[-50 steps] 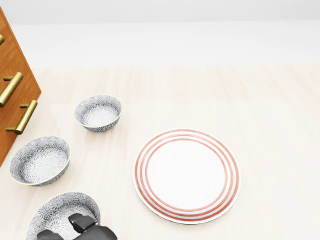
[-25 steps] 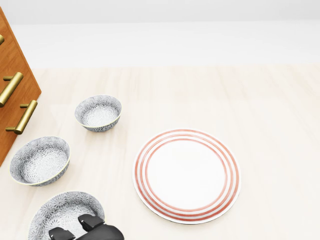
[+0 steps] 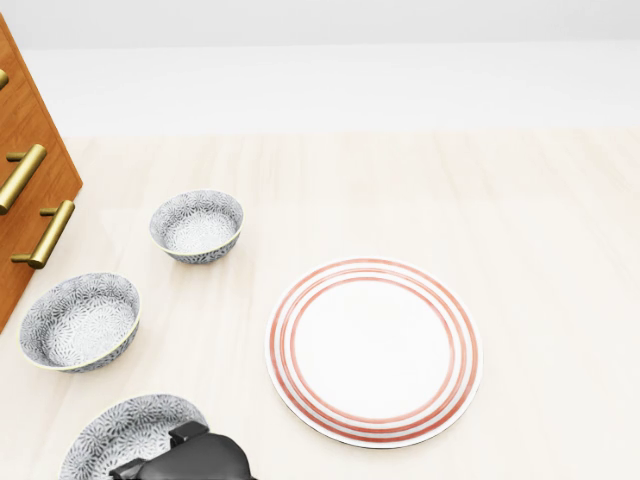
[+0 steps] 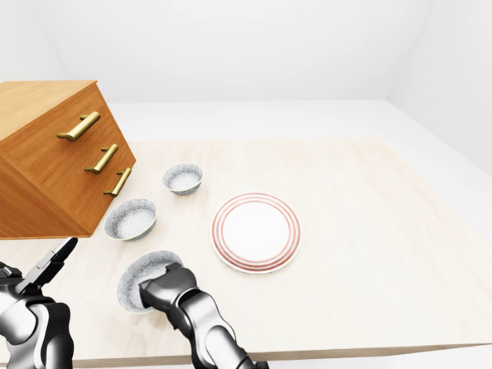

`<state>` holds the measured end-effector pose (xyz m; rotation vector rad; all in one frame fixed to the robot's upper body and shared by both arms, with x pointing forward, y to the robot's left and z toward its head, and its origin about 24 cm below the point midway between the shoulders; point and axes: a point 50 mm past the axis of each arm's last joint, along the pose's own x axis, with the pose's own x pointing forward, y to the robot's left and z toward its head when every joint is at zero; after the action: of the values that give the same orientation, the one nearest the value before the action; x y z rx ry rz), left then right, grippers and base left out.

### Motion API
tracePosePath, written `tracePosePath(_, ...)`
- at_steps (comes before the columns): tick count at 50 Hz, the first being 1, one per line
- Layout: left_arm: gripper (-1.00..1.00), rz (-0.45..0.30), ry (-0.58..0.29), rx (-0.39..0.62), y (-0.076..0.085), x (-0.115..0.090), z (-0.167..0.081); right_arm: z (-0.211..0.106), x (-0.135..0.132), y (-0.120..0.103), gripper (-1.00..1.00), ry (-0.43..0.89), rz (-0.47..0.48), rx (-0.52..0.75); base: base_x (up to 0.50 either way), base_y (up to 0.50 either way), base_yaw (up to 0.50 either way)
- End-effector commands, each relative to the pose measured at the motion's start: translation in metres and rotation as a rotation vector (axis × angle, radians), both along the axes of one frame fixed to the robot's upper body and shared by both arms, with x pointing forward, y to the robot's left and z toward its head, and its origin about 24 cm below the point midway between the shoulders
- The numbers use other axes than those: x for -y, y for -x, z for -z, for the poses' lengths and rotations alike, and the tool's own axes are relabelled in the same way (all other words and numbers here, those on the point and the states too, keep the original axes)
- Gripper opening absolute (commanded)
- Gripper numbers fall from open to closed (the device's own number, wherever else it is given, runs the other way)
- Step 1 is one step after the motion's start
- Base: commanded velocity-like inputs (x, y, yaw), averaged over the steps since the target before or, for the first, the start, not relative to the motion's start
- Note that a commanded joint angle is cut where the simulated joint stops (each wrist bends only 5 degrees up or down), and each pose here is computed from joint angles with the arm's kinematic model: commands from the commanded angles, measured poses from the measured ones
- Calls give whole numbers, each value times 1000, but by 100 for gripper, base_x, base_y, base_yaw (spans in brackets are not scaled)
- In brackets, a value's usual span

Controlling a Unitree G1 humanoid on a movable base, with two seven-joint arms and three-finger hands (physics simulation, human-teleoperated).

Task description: Put the bowl at the front on the plate.

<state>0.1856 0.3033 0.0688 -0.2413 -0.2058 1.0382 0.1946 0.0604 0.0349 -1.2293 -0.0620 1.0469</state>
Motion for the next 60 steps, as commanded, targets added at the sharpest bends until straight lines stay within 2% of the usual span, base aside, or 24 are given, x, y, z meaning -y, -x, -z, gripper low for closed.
tracePosePath(1, 100, -2, -3, 6, 2, 0, -1, -10, 3, -1, -100, 85, -21, 49, 0, 0, 0)
tracePosePath(7, 100, -2, -2, 3, 1, 0, -1, -28, 6, -6, -100, 125, -3, 148, 0, 0, 0)
tracePosePath(18, 100, 0, 7, -13, -1, 0, 3, -44, 7, -14, -100, 128, 37, 227, 0, 0, 0)
tracePosePath(36, 100, 0, -7, -2, 0, 0, -1, -79, 6, -25, -100, 34, 47, 337, 0, 0, 0)
tracePosePath(53, 100, 12, 11, -33, -5, 1, 7, -95, 21, -29, -100, 49, 120, 427, 0, 0, 0)
tracePosePath(60, 100, 13, 15, -36, -5, 1, 8, -119, 33, -28, -100, 18, 179, 535, 0, 0, 0)
